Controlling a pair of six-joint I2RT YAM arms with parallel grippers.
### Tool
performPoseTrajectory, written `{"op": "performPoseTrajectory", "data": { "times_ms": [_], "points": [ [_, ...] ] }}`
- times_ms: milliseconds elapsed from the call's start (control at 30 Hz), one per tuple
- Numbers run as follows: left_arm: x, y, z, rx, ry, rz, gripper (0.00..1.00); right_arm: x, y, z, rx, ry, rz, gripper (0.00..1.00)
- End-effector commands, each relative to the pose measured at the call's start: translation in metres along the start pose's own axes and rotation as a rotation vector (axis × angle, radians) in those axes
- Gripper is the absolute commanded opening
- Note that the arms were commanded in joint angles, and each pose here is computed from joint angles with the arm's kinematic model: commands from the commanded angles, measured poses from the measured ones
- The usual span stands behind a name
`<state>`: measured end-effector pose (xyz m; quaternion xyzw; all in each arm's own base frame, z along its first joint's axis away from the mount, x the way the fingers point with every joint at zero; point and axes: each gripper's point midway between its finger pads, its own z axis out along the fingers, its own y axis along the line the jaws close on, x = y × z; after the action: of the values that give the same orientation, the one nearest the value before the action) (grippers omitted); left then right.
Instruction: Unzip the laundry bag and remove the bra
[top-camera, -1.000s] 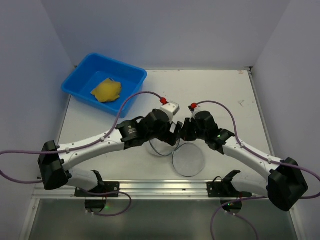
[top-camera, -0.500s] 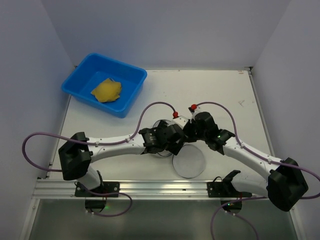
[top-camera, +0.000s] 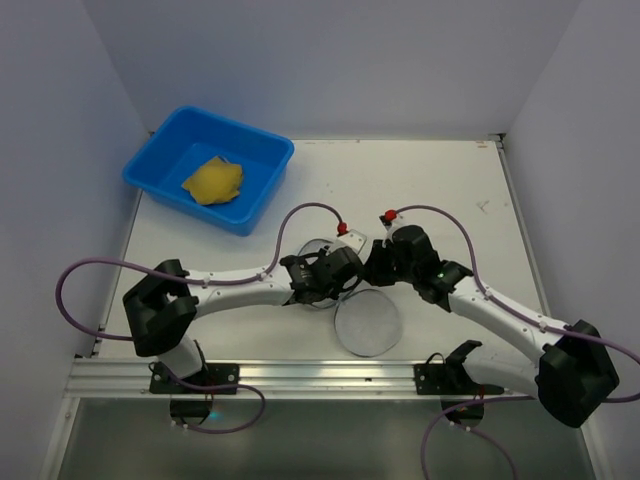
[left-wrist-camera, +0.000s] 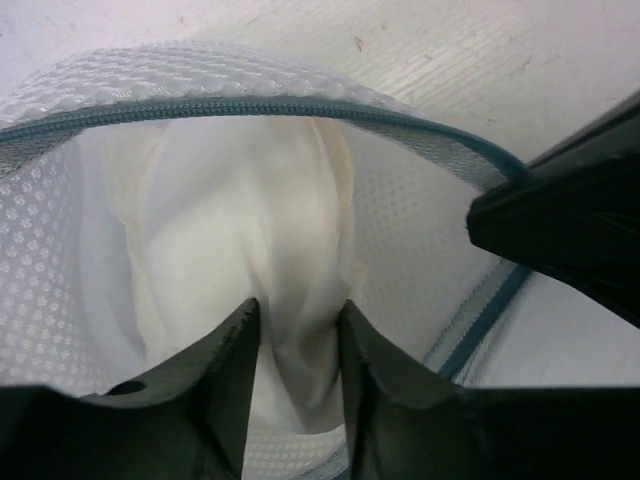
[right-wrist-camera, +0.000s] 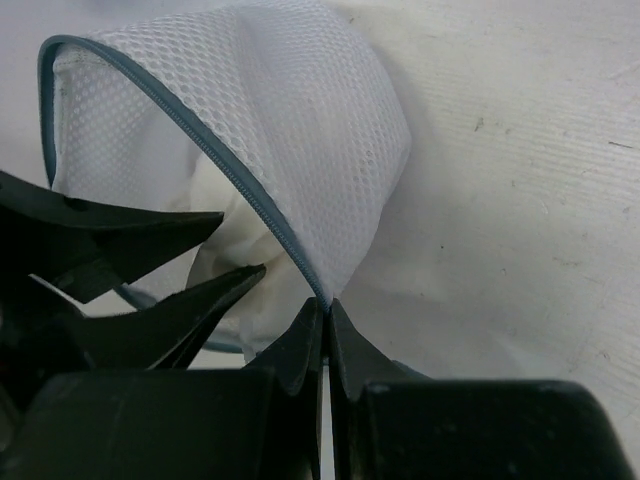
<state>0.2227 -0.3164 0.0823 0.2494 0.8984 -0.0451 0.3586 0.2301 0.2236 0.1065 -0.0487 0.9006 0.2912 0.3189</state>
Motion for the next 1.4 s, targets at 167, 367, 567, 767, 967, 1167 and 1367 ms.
{"op": "performPoseTrajectory", "data": {
  "times_ms": [167,367,567,767,967,1167,1367],
  "points": [
    [-0.003,0.011,0.004,0.010,-0.027,-0.077,0.00,-0.010,0.012,-0.009,-0.046,-0.049,-0.015,0.00],
    [-0.030,-0.013,-0.032,0.209,-0.102,-0.097,0.00,-0.004,-0.001,-0.001,0.007,-0.037,-0.010,0.00],
    [-0.067,-0.041,-0.098,0.510,-0.260,-0.109,0.00,-0.005,-0.004,0.012,0.023,-0.024,-0.003,0.00],
    [-0.105,-0.024,-0.148,0.645,-0.378,-0.187,0.00,0.002,-0.011,0.023,0.051,0.011,-0.012,0.00],
    [-0.167,0.050,-0.202,0.566,-0.600,-0.299,0.00,0.019,-0.024,0.031,0.075,0.046,-0.003,0.00],
    [-0.225,0.157,-0.235,0.153,-0.764,-0.344,0.00,0.026,-0.029,0.030,0.086,0.054,-0.004,0.00],
    [-0.267,0.261,-0.239,-0.278,-0.808,-0.344,0.00,0.028,-0.028,0.028,0.072,0.059,-0.003,0.00]
  ]
}}
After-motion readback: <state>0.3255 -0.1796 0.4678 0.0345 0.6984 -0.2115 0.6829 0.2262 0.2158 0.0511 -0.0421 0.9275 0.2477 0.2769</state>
